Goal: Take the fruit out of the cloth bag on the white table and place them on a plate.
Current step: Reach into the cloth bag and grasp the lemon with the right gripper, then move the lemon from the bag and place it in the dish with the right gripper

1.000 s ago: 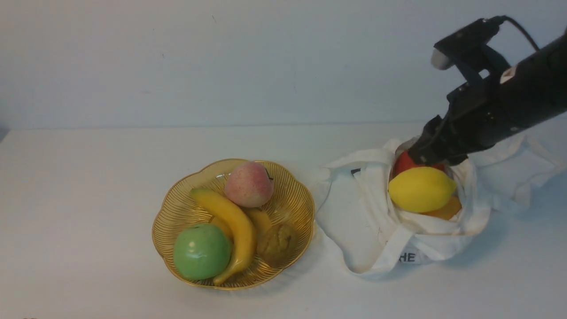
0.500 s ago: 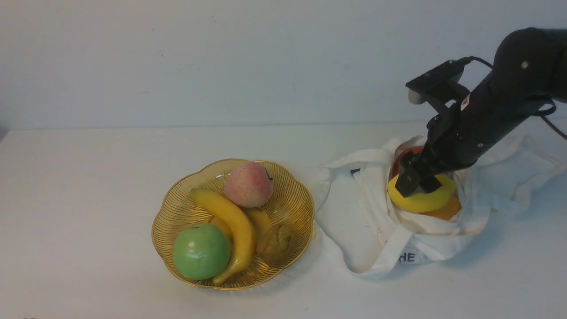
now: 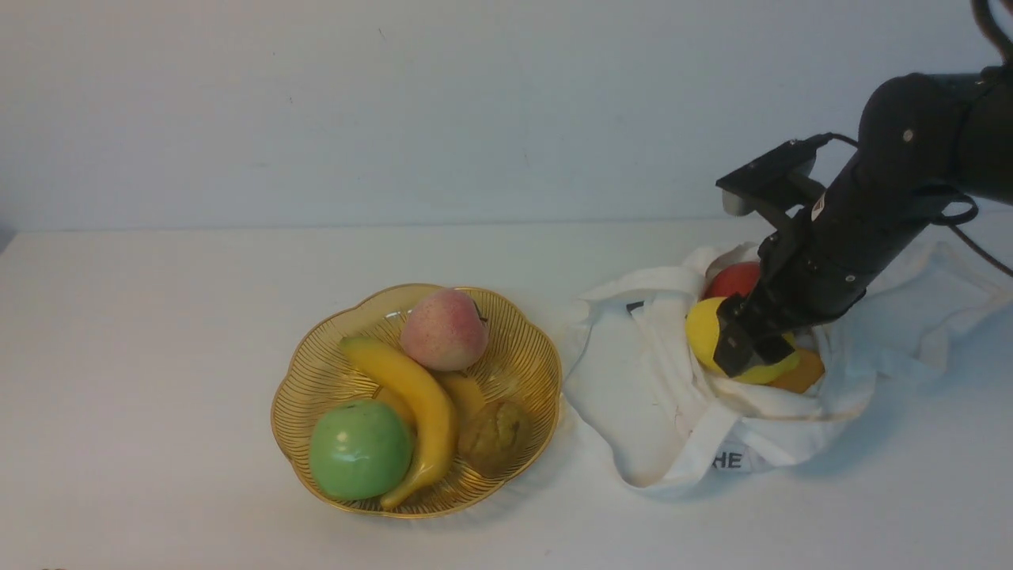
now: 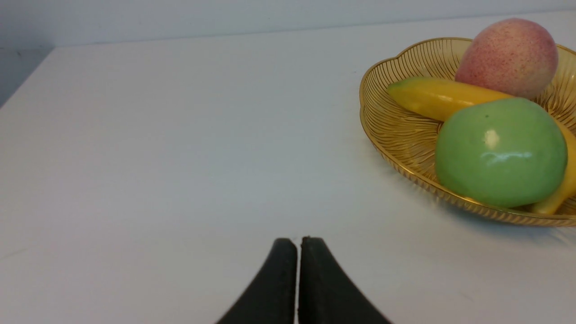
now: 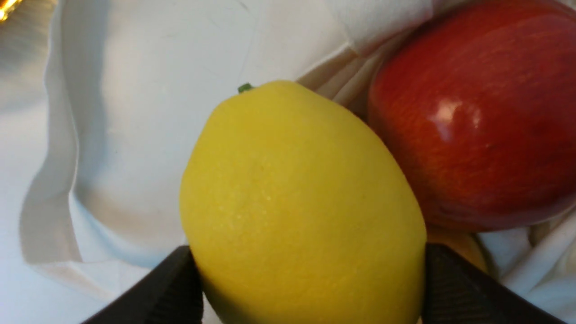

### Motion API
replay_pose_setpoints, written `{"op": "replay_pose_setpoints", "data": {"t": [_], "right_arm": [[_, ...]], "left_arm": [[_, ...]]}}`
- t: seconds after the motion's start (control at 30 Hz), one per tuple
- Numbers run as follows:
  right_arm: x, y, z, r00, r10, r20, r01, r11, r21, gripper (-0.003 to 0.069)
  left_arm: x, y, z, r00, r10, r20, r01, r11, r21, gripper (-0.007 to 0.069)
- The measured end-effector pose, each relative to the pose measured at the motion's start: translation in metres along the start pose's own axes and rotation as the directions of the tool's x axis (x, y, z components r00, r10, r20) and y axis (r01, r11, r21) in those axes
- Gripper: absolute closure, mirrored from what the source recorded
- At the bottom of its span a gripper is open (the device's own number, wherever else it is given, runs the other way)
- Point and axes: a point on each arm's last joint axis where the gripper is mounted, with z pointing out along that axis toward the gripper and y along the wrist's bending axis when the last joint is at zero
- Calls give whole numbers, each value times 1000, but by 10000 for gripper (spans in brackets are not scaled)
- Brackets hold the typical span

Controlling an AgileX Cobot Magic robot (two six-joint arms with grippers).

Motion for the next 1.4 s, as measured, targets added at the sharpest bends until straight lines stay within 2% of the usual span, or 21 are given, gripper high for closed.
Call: {"op": "replay_pose_setpoints", "data": {"t": [0.3,0.47,0.57,0.67,0.73,0.83,0.97,1.2,1.4], "right_arm": [[-3,1,-16,998,33,-62,-35,999,-21,101],[-16,3,-49,998,65,10,-65,997,-35,101],[-29,13,-77,989,90,113,-78,991,-106,101],[-46,37,-85,974,48,223,-1,978,-209,101],[-53,48,-81,970,17,244,41,972,-231,101],[-72,81,-49,959,-58,279,132,958,-255,101],[-88,109,-1,955,-92,283,167,953,-251,101],[-93,116,55,960,-114,254,170,963,-208,101],[-94,113,66,958,-128,255,176,969,-176,101]], "left_arm": [[0,0,0,1000,0,0,0,1000,0,633],[0,0,0,1000,0,0,0,1000,0,633],[0,0,0,1000,0,0,0,1000,0,633],[0,0,0,1000,0,0,0,1000,0,633],[0,0,0,1000,0,0,0,1000,0,633],[0,0,0,1000,0,0,0,1000,0,633],[0,0,0,1000,0,0,0,1000,0,633],[0,0,0,1000,0,0,0,1000,0,633],[0,0,0,1000,0,0,0,1000,0,633]]}}
